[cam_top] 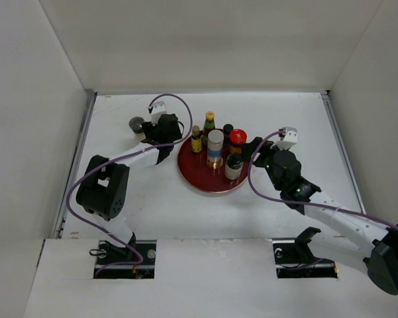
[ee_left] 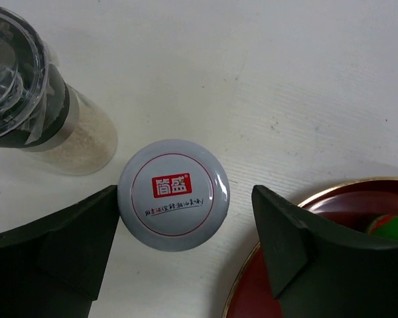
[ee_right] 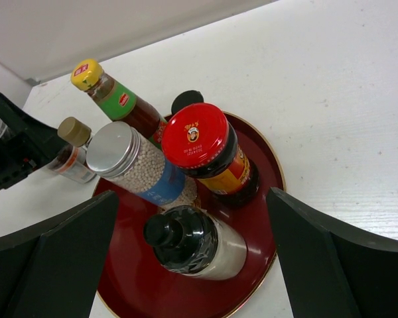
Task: Organize the condiment bottles
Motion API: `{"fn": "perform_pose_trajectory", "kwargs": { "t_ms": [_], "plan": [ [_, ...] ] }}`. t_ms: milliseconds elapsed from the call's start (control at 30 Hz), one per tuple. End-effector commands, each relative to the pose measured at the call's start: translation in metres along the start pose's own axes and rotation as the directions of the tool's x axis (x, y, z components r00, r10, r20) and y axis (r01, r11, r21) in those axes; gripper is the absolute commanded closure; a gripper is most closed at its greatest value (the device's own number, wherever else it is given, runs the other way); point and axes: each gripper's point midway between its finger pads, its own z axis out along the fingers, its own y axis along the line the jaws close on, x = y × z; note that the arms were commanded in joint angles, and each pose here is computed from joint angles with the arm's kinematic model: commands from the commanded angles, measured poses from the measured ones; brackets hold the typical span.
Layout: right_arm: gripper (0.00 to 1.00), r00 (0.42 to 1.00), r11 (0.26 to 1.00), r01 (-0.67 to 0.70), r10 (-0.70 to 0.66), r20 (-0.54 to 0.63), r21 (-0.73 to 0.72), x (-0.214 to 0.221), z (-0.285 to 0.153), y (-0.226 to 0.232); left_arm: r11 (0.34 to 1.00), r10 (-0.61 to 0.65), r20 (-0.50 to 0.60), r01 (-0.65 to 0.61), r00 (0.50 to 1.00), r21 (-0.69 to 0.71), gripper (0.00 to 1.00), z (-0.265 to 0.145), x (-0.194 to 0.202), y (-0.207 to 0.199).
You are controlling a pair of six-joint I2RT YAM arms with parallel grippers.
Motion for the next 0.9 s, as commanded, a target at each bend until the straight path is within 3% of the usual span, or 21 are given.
{"fn": "perform_pose_trajectory", "kwargs": {
  "t_ms": [0, 133, 233, 300, 600, 867],
  "plan": [
    [0.00, 0.998, 0.999, -0.033, 0.035, 0.044, -0.044, -0.013, 0.001, 0.012, 0.998, -0.054, 0.058, 0.053, 0.997, 0.018, 0.28, 0.006, -0.026, -0.007],
    [0.00, 0.999, 0.999, -0.028, 0.029, 0.039, -0.044, -0.012, 0.002, 0.012, 0.999, -0.040, 0.044, 0.040, 0.998, 0.005, 0.40, 0.006, -0.015, -0.001],
    [0.00, 0.999, 0.999, -0.031, 0.032, 0.039, -0.044, -0.011, 0.002, 0.012, 0.999, -0.041, 0.036, 0.041, 0.999, -0.004, 0.57, 0.003, -0.006, 0.007],
    [0.00, 0.999, 0.999, -0.031, 0.032, 0.039, -0.044, -0.011, 0.002, 0.012, 0.999, -0.052, 0.056, 0.052, 0.997, 0.004, 0.64, -0.010, -0.011, 0.011],
    [0.00, 0.999, 0.999, -0.030, 0.032, 0.042, -0.044, -0.012, 0.002, 0.012, 0.975, -0.172, 0.254, 0.127, 0.952, 0.183, 0.67, -0.112, -0.064, -0.007],
    [0.00, 0.998, 0.998, -0.034, 0.036, 0.047, -0.045, -0.013, 0.001, 0.012, 0.934, -0.139, 0.211, 0.057, 0.967, 0.354, 0.67, -0.143, -0.040, -0.077]
  ]
}}
